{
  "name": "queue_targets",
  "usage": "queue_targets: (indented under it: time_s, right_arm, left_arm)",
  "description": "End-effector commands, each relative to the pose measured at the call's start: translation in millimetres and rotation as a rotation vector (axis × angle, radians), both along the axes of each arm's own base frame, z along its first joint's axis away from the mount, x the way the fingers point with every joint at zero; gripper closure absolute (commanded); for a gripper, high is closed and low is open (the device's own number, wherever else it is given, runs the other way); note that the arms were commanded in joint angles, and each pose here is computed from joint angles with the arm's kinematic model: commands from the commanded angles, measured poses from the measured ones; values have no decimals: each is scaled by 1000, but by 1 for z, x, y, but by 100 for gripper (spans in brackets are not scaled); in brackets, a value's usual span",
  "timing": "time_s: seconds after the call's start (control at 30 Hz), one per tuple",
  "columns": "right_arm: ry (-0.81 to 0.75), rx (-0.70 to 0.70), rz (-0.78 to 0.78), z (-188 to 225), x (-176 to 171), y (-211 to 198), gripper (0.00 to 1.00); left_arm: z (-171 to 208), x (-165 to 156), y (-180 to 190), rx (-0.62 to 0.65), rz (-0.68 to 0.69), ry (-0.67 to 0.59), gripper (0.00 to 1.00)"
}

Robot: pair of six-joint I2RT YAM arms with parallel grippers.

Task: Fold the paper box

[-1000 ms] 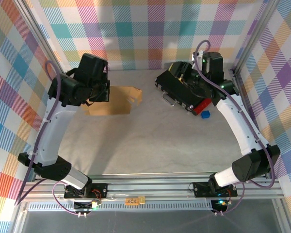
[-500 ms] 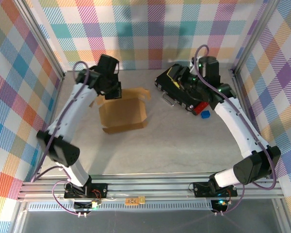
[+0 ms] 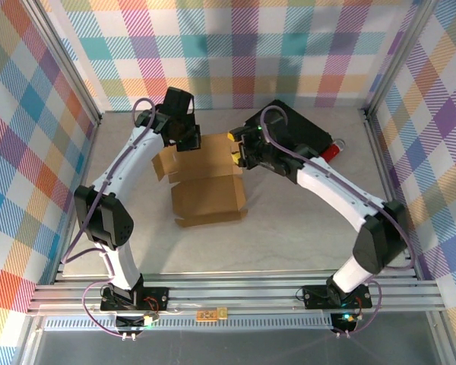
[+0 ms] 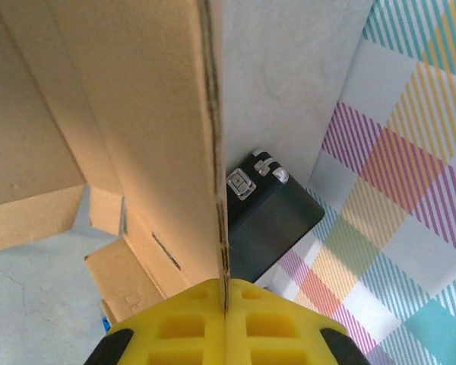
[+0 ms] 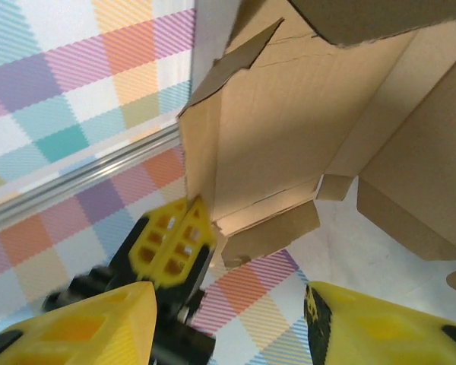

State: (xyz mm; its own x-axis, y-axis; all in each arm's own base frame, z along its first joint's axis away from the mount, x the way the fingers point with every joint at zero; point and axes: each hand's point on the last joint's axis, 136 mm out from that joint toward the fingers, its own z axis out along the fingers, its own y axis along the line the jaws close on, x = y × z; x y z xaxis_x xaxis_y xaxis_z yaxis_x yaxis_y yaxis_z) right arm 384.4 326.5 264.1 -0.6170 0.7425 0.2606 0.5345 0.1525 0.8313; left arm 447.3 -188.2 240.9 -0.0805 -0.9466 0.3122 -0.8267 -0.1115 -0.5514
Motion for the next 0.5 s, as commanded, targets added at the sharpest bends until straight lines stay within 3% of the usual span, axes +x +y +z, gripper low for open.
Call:
queue_targets:
  time_s: [0.0,0.47]
  right_arm:
    - [-32,61,-56,20,20,12,45]
    - [-32,1,-26,-13,56,41,54]
  left_arm:
    - [3,-2,-2,-34,-24,-7,100]
    - [-7,-3,-12,-67,-51,11,100]
